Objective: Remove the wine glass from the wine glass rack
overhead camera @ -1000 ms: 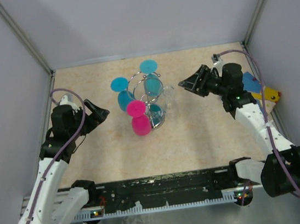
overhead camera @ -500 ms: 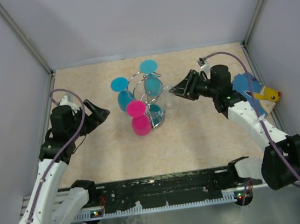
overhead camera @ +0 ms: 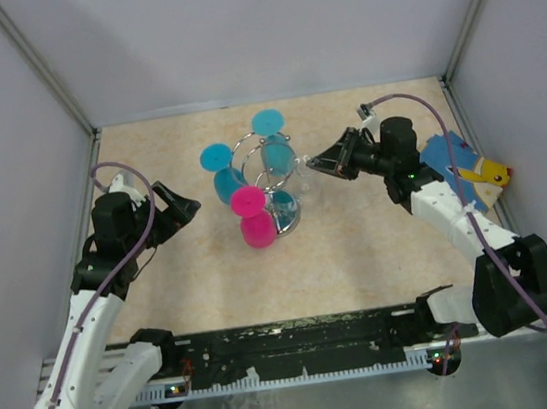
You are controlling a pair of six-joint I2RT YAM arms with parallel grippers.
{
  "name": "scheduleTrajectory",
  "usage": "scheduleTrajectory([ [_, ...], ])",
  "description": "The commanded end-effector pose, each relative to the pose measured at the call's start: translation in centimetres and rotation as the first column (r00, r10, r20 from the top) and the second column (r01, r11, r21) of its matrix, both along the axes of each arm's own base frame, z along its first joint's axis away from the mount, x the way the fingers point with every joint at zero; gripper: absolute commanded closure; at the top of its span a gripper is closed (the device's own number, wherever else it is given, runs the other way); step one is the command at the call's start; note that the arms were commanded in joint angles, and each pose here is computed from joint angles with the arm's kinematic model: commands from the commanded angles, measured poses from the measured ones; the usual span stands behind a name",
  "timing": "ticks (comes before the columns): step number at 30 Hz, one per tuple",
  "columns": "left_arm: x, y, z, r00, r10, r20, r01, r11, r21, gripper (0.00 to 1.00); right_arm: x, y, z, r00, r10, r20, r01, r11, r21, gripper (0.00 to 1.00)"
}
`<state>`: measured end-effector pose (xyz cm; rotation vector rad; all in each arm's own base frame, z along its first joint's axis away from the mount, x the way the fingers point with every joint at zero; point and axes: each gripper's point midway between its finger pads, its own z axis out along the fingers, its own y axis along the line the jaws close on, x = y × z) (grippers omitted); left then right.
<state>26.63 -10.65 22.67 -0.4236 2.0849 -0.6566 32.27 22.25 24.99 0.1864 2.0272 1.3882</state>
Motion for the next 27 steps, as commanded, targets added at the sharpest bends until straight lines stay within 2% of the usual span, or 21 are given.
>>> scheduleTrajectory([
  [1, -0.1, -0.1, 0.0, 1.0, -0.007, 0.009, 0.008, 1.0, -0.012, 0.05, -0.2, 0.7, 3.3, 0.991, 0.043, 0.124, -0.048, 0.998, 0.04, 1.0],
  [12, -0.2, 0.1, 0.2, 1.0, -0.003, 0.017, 0.003, 1.0, 0.001, 0.05, -0.9, 0.7, 4.4, 0.991, 0.063, 0.118, -0.069, 0.997, 0.046, 1.0],
  [21, -0.2, 0.2, 0.1, 1.0, 0.0, 0.015, 0.0, 1.0, 0.005, 0.04, -1.1, 0.5, 3.9, 0.994, 0.066, 0.091, -0.069, 0.997, 0.037, 0.77],
  [27, -0.2, 0.1, 0.0, 1.0, -0.002, 0.012, 0.002, 1.0, 0.004, 0.04, -1.5, 0.5, 4.0, 0.994, 0.07, 0.09, -0.073, 0.997, 0.038, 0.79],
])
